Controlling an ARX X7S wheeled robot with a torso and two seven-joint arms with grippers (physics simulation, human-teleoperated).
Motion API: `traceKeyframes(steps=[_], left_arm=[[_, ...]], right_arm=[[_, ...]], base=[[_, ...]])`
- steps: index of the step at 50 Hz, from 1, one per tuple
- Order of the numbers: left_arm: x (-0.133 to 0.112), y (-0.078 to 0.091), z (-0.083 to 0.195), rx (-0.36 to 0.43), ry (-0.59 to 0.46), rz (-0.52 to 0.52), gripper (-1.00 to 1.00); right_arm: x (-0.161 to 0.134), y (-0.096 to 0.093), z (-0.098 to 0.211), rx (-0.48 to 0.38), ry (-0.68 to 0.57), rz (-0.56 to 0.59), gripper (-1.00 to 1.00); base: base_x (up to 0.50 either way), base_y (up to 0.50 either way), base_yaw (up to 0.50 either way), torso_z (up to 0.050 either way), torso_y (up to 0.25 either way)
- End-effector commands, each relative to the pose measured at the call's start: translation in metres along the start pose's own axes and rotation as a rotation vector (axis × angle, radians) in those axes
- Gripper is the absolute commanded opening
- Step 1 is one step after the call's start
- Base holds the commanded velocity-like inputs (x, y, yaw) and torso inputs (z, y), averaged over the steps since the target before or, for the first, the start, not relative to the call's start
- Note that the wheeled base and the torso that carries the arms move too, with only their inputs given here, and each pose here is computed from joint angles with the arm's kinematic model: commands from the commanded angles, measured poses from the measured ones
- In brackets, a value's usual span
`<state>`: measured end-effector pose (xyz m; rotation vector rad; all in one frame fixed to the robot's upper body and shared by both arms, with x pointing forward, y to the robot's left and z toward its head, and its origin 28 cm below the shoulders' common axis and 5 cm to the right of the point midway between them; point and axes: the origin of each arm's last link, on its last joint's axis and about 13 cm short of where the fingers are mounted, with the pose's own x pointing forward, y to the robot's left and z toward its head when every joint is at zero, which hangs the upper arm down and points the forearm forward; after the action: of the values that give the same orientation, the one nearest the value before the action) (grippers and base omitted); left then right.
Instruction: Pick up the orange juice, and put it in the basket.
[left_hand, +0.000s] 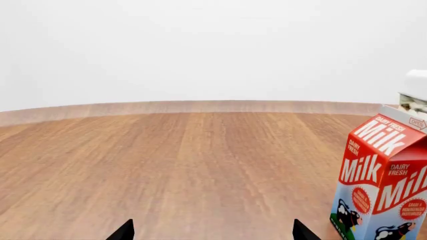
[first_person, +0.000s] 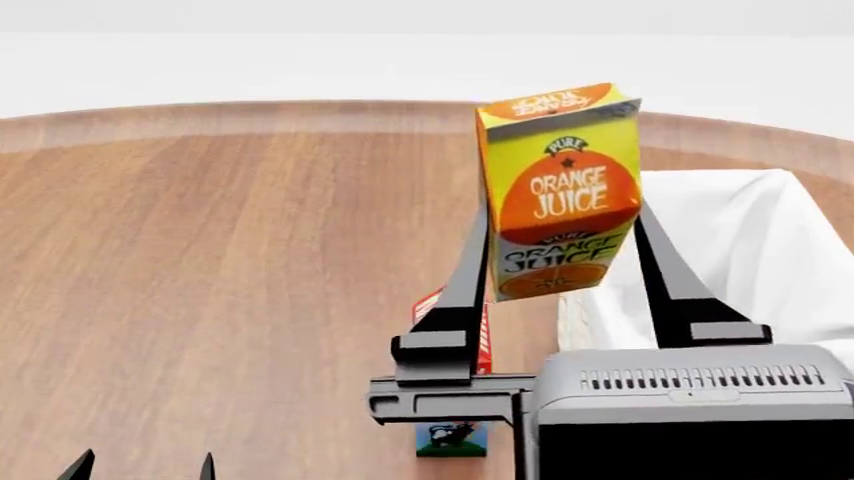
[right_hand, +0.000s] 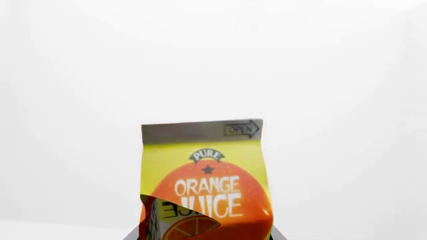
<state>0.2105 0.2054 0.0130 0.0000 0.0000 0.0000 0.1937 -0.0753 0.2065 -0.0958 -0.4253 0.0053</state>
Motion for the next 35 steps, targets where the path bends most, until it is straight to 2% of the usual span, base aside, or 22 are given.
traceKeyframes(steps=[1, 35], left_arm=[[0.0, 0.0, 0.0, 0.0, 0.0, 0.0, 1.0], [0.0, 0.0, 0.0, 0.0, 0.0, 0.0, 1.0]], right_arm=[[0.01, -0.012, 0.002, -0.036, -0.024, -0.054, -1.0], [0.048, -0.05, -0.033, -0.07, 0.079, -0.195, -1.0]], base=[[0.0, 0.0, 0.0, 0.0, 0.0], [0.0, 0.0, 0.0, 0.0, 0.001]])
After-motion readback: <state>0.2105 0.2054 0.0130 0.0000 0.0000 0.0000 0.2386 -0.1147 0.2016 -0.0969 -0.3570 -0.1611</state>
